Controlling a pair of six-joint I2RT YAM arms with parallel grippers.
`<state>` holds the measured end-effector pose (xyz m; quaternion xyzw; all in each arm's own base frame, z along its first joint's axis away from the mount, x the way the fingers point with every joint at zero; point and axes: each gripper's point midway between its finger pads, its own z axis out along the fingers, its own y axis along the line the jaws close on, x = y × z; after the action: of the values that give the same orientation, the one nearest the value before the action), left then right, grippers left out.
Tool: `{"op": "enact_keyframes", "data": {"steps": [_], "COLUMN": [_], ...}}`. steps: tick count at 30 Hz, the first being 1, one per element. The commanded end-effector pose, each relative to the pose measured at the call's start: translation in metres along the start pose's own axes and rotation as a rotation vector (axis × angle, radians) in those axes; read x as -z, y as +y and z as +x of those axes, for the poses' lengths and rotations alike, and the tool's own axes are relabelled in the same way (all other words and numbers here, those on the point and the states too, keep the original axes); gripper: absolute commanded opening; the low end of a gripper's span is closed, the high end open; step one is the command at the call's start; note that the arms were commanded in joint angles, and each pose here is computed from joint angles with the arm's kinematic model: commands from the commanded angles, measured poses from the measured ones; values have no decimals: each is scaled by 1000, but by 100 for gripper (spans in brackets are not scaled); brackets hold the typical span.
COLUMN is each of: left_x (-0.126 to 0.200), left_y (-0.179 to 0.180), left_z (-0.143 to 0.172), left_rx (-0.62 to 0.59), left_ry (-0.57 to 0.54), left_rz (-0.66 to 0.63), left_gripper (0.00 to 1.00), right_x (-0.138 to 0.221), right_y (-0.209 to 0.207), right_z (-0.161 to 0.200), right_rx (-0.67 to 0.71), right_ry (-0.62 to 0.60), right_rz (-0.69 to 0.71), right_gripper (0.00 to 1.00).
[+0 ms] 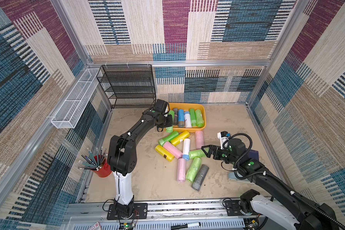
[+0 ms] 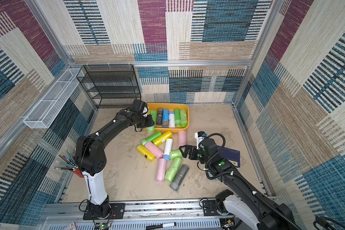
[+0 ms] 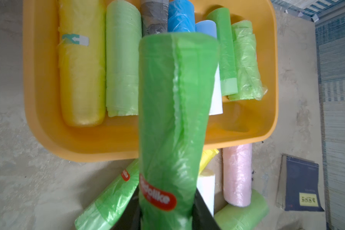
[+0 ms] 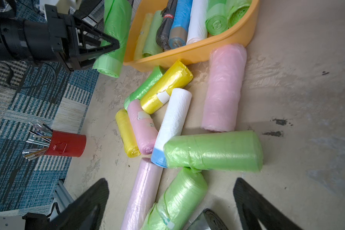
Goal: Put the roll of trash bags into the storage box
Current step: Place the roll of trash bags in the storage box.
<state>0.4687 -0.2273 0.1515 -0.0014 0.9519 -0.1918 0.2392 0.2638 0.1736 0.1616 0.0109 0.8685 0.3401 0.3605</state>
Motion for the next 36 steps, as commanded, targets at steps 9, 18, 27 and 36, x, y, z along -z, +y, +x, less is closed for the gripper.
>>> {"op": "enact_keyframes", "data": {"steps": [9, 18, 27, 36], "left_x": [-31, -54, -69, -79], "left_y": [12, 28, 49, 58], "left_z": [-23, -38, -56, -73], "left_rx": [-90, -90, -88, -66], "left_ry": [29, 42, 28, 6], "left_rz": [-102, -113, -143, -121], "left_gripper": [0, 0, 0, 11], "right_x": [-2, -9, -16, -26], "right_y": [-2, -9, -16, -22], "right_z": [-5, -1, 3, 7], "right_rx": [32, 38, 15, -2], "right_ry": [-20, -1, 11, 34], "right_rz": [8, 31, 47, 59], "right_gripper": [99, 99, 99, 99]}}
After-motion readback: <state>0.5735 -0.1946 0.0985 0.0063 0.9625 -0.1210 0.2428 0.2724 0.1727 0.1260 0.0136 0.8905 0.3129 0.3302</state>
